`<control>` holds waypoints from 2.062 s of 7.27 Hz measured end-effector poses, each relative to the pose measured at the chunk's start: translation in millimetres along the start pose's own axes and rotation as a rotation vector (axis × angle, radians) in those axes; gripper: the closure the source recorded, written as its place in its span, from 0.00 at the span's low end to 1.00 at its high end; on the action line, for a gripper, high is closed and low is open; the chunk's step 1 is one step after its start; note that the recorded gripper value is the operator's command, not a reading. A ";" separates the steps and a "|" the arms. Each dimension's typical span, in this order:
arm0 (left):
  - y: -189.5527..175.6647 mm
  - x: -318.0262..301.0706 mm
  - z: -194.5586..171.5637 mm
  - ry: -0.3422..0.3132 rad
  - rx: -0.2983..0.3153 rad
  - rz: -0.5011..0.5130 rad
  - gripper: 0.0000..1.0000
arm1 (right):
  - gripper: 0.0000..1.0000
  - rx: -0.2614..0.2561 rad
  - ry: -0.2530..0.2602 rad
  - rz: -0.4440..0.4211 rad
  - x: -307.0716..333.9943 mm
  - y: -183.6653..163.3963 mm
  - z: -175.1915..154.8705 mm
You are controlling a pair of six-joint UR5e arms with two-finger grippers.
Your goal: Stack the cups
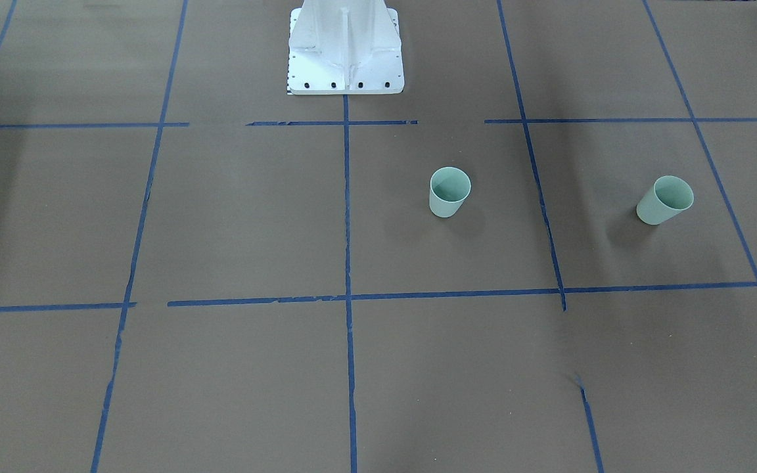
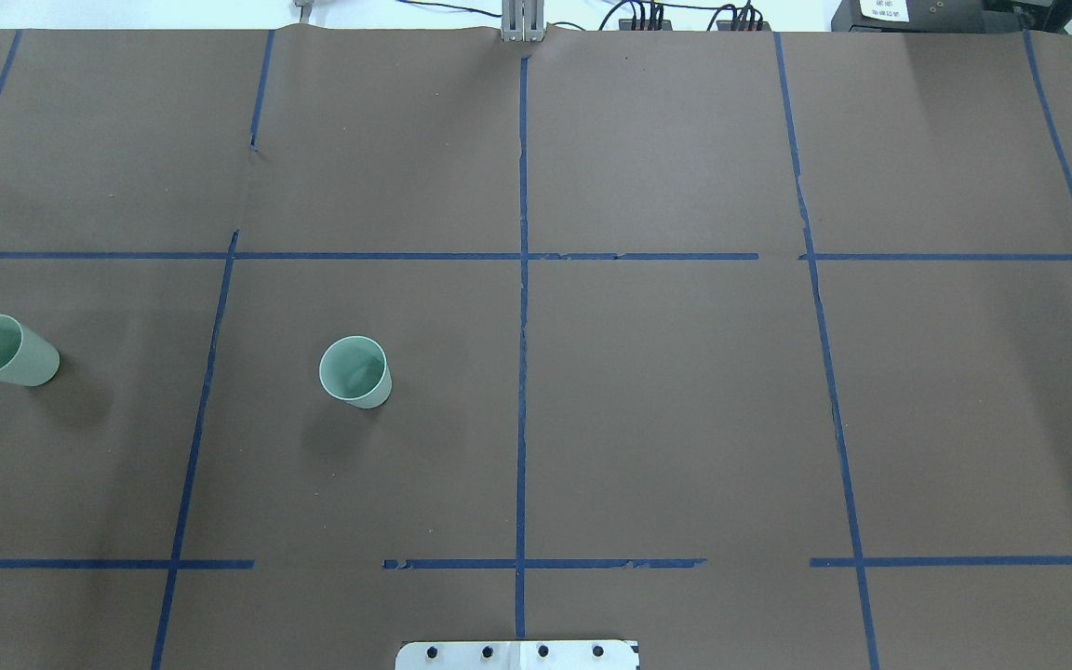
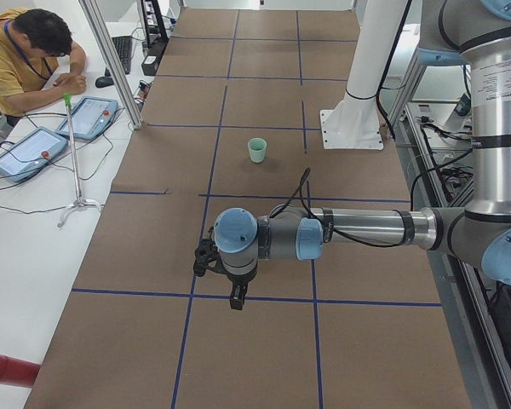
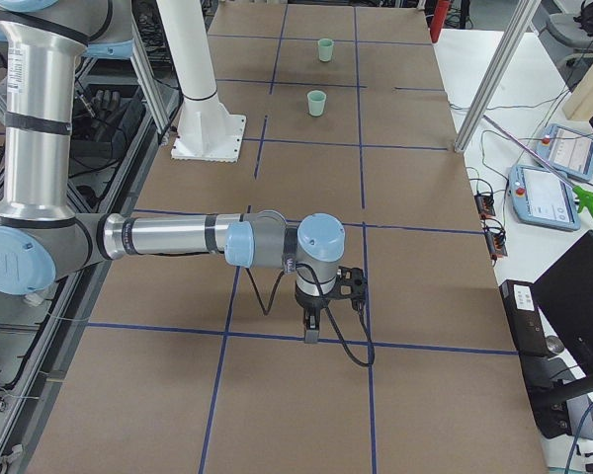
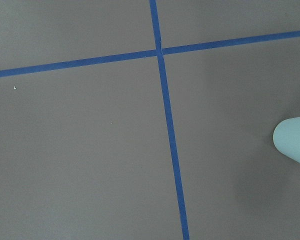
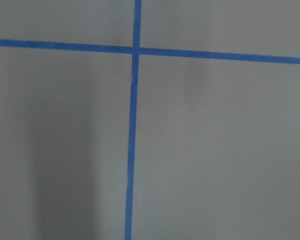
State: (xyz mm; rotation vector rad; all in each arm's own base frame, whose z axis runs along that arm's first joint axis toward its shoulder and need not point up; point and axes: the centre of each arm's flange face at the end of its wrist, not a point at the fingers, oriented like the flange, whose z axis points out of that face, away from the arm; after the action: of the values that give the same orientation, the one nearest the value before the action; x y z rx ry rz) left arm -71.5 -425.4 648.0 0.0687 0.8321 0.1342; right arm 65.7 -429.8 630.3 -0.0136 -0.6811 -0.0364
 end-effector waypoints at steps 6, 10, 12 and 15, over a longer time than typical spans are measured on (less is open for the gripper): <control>-39.9 28.8 -14.9 -0.008 0.025 0.059 0.00 | 0.00 -0.001 0.000 0.000 0.0 0.2 0.2; -63.5 101.1 31.8 -0.037 0.036 -0.017 0.00 | 0.00 0.000 0.000 0.000 -0.1 -0.1 0.0; -54.8 124.6 62.3 -0.051 0.095 -0.059 0.00 | 0.00 0.000 0.000 0.000 -0.1 0.0 0.1; -49.0 164.9 103.6 0.004 0.114 -0.116 0.00 | 0.00 -0.001 0.000 -0.001 -0.3 0.0 0.2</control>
State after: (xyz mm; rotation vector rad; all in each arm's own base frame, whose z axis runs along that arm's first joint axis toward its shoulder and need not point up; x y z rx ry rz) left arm 119.5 -450.6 591.4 0.1267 0.8452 -0.0226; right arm 65.3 -429.8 630.3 -0.0139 -0.6811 -0.0371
